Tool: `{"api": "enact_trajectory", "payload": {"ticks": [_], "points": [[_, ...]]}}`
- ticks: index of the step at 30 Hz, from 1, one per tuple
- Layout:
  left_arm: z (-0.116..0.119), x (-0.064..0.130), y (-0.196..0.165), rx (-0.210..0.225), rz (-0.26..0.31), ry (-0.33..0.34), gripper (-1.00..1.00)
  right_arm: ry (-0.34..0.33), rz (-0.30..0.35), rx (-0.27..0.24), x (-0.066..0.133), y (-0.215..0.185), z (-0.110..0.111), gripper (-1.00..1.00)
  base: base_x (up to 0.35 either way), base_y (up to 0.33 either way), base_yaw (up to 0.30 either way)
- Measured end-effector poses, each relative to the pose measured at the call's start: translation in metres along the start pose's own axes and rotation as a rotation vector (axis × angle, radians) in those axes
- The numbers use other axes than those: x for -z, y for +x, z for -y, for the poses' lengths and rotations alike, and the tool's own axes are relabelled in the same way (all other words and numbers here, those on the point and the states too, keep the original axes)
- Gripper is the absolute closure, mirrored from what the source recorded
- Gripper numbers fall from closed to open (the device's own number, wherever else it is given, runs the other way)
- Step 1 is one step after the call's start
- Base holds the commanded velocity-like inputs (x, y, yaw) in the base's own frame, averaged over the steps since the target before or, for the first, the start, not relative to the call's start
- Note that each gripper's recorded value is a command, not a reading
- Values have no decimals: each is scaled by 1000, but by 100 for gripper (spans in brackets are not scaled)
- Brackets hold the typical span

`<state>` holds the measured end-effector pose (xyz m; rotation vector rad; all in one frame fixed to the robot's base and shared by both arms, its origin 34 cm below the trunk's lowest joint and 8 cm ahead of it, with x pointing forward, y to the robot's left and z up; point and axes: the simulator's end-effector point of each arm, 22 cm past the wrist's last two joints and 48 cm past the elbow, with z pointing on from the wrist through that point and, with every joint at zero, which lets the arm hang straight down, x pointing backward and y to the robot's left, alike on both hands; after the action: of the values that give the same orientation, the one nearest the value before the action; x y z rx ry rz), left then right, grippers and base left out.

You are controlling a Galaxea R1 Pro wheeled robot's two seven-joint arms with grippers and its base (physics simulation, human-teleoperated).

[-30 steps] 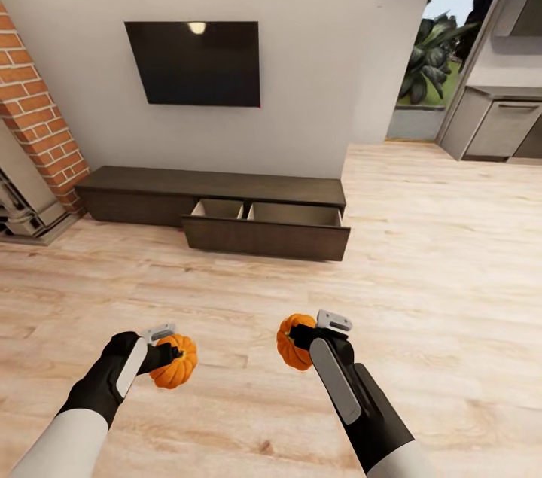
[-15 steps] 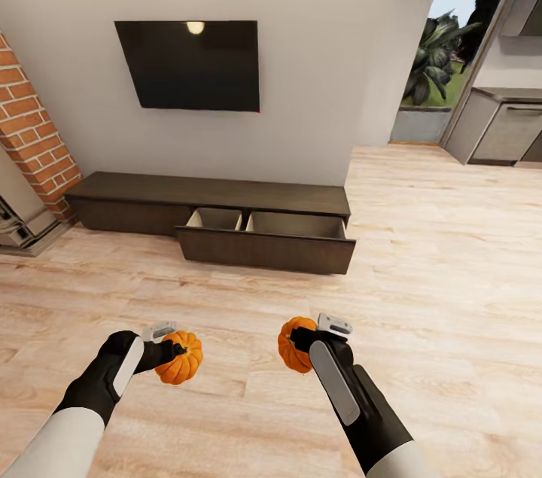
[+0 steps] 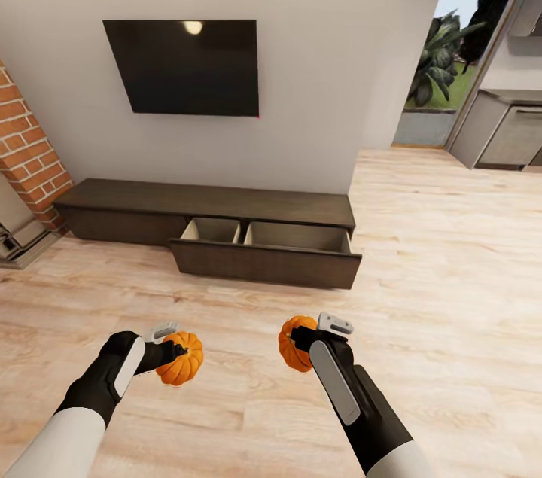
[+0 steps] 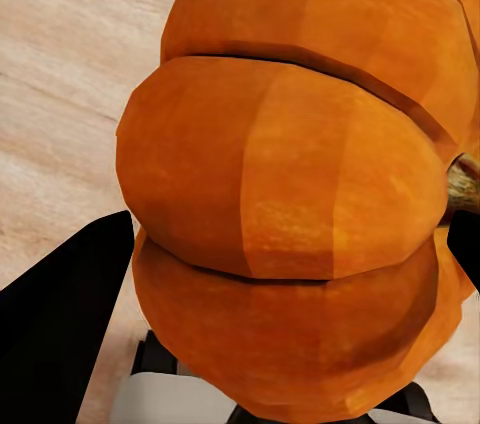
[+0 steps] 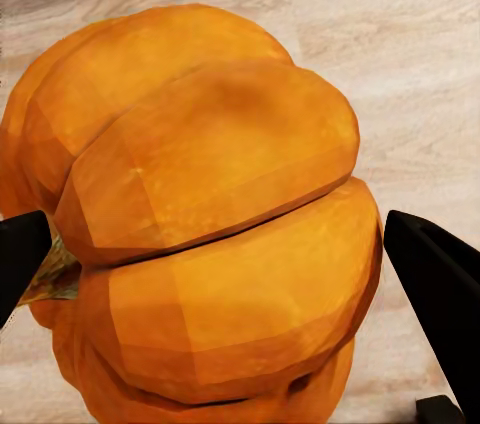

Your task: Place each of the two pumpkins and all three candles from the living room inside a cabinet in the living room (use any cabinet), then make sure every cabinet is closed, and position the cauldron so it is next to a table in the living room.

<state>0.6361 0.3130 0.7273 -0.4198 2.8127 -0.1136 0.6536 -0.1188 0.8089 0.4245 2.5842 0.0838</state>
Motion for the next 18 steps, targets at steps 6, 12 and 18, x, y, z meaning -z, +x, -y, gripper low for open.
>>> {"api": "enact_trajectory", "payload": {"ticks": [6,12,18], "points": [[-1,0,0,0,0,-1,100,-2,0,1,0,0,-1,100,344,0,0],[-1,0,0,0,1,-1,100,-4,0,1,0,0,-2,100,344,0,-145],[-1,0,0,-1,0,-1,100,-23,-1,1,0,1,-6,100,344,0,-276]]}}
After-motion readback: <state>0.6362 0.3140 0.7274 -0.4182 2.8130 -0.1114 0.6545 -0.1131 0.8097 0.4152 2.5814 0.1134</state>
